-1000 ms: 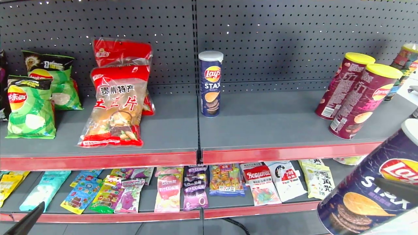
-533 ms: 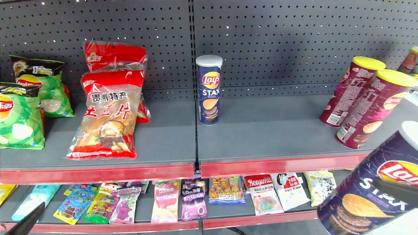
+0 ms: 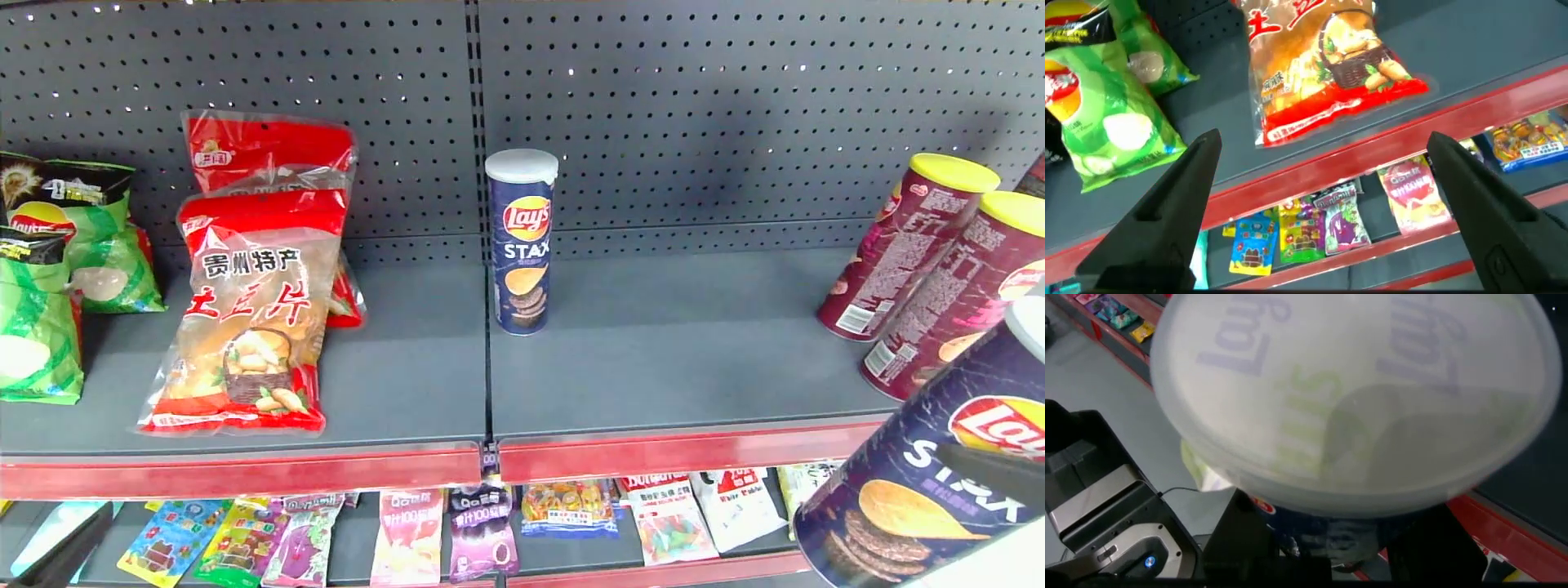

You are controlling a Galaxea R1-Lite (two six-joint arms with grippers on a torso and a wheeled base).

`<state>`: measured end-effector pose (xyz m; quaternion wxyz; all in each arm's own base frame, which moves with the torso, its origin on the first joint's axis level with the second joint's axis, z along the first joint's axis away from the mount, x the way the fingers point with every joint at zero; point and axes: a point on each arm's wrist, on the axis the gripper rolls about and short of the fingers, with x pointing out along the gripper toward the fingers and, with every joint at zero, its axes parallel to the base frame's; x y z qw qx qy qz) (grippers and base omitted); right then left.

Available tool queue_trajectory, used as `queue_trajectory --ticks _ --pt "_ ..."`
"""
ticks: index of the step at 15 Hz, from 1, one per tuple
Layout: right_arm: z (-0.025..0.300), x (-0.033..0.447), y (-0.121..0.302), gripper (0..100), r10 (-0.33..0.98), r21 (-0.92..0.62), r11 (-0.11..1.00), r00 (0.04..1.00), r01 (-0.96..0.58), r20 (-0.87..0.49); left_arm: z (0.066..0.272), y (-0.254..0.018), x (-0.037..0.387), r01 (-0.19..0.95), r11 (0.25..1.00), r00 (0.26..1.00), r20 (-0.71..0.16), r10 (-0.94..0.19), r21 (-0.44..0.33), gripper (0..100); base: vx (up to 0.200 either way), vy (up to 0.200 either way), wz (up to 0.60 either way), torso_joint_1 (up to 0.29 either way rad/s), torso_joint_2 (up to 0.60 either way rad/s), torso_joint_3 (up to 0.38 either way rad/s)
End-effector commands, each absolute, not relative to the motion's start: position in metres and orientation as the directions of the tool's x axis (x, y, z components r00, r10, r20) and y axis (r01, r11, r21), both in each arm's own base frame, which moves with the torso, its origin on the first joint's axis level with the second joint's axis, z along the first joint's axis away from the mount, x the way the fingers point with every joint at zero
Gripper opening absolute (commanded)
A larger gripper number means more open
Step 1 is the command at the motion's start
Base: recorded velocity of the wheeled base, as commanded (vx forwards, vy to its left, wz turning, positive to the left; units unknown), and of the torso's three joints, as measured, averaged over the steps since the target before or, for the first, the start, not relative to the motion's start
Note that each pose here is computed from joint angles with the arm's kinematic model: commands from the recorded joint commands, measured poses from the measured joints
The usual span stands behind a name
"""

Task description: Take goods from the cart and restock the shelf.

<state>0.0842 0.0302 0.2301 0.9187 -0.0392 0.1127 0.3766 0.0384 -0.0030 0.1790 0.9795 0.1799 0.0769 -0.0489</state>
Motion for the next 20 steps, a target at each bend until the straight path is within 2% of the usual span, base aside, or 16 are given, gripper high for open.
queue_trajectory --ticks 1,3,4,5,6,8,10,11,15,17,20 --pt "0.231 0.085 0.030 0 0.684 0.012 0.713 0.691 -0.701 -0.236 0.181 -0.003 0.041 0.135 0.925 0.981 -0.177 -0.075 0.355 100 0.000 0.000 0.00 0.000 0.00 0.000" --pt "0.233 0.084 0.030 0 0.687 0.007 0.709 0.690 -0.705 -0.228 0.196 -0.007 0.061 0.223 0.905 0.966 -0.210 -0.154 0.363 100 0.000 0.000 0.00 0.000 0.00 0.000" --pt "0.235 0.084 0.030 0 0.688 0.003 0.709 0.691 -0.705 -0.222 0.213 -0.015 0.081 0.363 0.878 0.926 -0.221 -0.304 0.312 100 0.000 0.000 0.00 0.000 0.00 0.000" --pt "0.235 0.084 0.030 0 0.690 0.002 0.707 0.689 -0.707 -0.220 0.227 -0.020 0.099 0.415 0.870 0.904 -0.227 -0.362 0.268 100 0.000 0.000 0.00 0.000 0.00 0.000" --pt "0.237 0.086 0.031 0 0.690 -0.010 0.706 0.690 -0.709 -0.217 0.238 -0.029 0.117 0.462 0.849 0.882 -0.226 -0.413 0.255 100 0.000 0.000 0.00 0.000 0.00 0.000" --pt "0.243 0.088 0.032 0 0.697 -0.027 0.698 0.688 -0.716 -0.203 0.246 -0.039 0.149 0.492 0.836 0.867 -0.231 -0.442 0.244 100 0.000 0.000 0.00 0.000 0.00 0.000" --pt "0.247 0.097 0.040 0 0.723 -0.030 0.668 0.658 -0.743 -0.208 0.247 -0.071 0.182 0.685 0.723 0.717 -0.255 -0.649 0.089 100 0.000 0.000 0.00 0.000 0.00 0.000" --pt "0.249 0.102 0.042 0 0.722 -0.031 0.669 0.660 -0.742 -0.207 0.253 -0.081 0.196 0.720 0.692 0.683 -0.232 -0.692 0.055 100 0.000 0.000 0.00 0.000 0.00 0.000" --pt "0.247 0.102 0.042 0 0.720 -0.028 0.672 0.661 -0.740 -0.210 0.247 -0.116 0.247 0.765 0.642 0.638 -0.211 -0.740 0.061 100 0.000 0.000 0.00 0.000 0.00 0.000" --pt "0.246 0.101 0.041 0 0.716 -0.028 0.676 0.665 -0.736 -0.211 0.245 -0.131 0.271 0.766 0.638 0.640 -0.178 -0.747 0.078 100 0.000 0.000 0.00 0.000 0.00 0.000" --pt "0.245 0.100 0.040 0 0.710 -0.027 0.683 0.672 -0.730 -0.212 0.241 -0.141 0.288 0.770 0.633 0.635 -0.181 -0.751 0.080 100 0.000 0.000 0.00 0.000 0.00 0.000"
